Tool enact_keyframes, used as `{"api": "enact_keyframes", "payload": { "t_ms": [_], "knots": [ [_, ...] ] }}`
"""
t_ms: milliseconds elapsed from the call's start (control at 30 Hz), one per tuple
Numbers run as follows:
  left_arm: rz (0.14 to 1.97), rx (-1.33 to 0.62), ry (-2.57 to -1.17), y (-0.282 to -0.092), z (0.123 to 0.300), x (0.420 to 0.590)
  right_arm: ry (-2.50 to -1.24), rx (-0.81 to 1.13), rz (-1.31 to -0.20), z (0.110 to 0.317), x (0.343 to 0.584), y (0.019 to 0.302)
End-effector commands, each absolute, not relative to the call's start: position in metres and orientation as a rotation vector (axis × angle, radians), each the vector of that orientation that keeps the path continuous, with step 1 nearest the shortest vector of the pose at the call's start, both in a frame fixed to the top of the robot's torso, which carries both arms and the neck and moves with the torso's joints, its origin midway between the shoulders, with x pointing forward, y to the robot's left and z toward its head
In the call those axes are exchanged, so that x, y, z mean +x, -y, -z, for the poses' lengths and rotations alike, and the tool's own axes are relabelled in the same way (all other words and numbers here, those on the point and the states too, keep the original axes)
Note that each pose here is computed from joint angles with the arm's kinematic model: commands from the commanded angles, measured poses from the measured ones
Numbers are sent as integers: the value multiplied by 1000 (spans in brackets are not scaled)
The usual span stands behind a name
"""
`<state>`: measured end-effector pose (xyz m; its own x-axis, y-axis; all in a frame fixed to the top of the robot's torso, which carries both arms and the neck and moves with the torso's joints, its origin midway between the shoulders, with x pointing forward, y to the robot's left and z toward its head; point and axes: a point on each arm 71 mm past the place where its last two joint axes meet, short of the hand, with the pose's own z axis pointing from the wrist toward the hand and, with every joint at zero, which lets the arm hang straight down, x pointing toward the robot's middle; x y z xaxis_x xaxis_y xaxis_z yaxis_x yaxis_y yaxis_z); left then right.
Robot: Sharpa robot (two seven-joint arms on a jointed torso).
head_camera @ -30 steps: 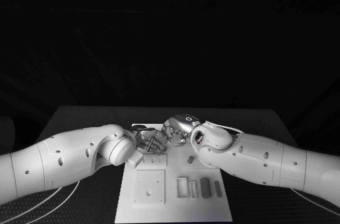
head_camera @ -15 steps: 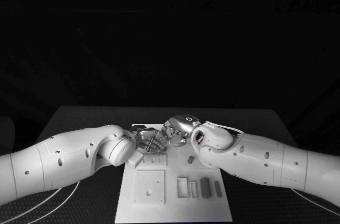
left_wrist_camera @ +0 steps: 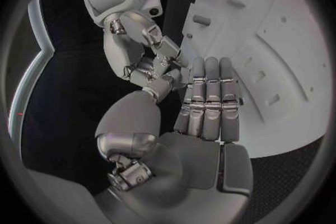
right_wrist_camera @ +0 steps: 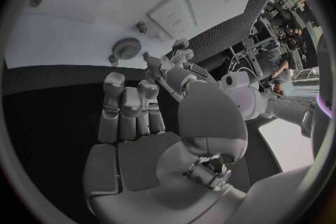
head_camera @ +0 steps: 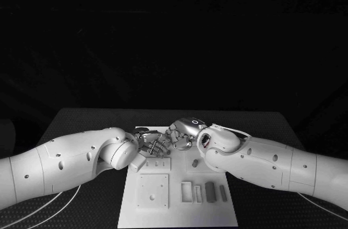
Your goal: Assemble the parts on the task board
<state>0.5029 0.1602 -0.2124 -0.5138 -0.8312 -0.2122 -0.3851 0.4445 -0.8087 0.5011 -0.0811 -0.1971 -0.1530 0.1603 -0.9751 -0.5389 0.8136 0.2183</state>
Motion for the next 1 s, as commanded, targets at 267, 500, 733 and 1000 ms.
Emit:
{"api": "enact_keyframes", "payload": {
  "t_ms": [267, 500, 733, 1000],
  "knots": [
    [962, -1006, -2078, -161, 211, 504, -1661, -308, -642, 203, 500, 83],
    [961, -998, -2086, -161, 211, 504, -1653, -295, -635, 203, 501, 85],
    [951, -986, -2086, -162, 211, 504, -1656, -293, -630, 204, 502, 87],
    [941, -968, -2088, -163, 211, 505, -1659, -288, -632, 205, 501, 88]
  ]
}}
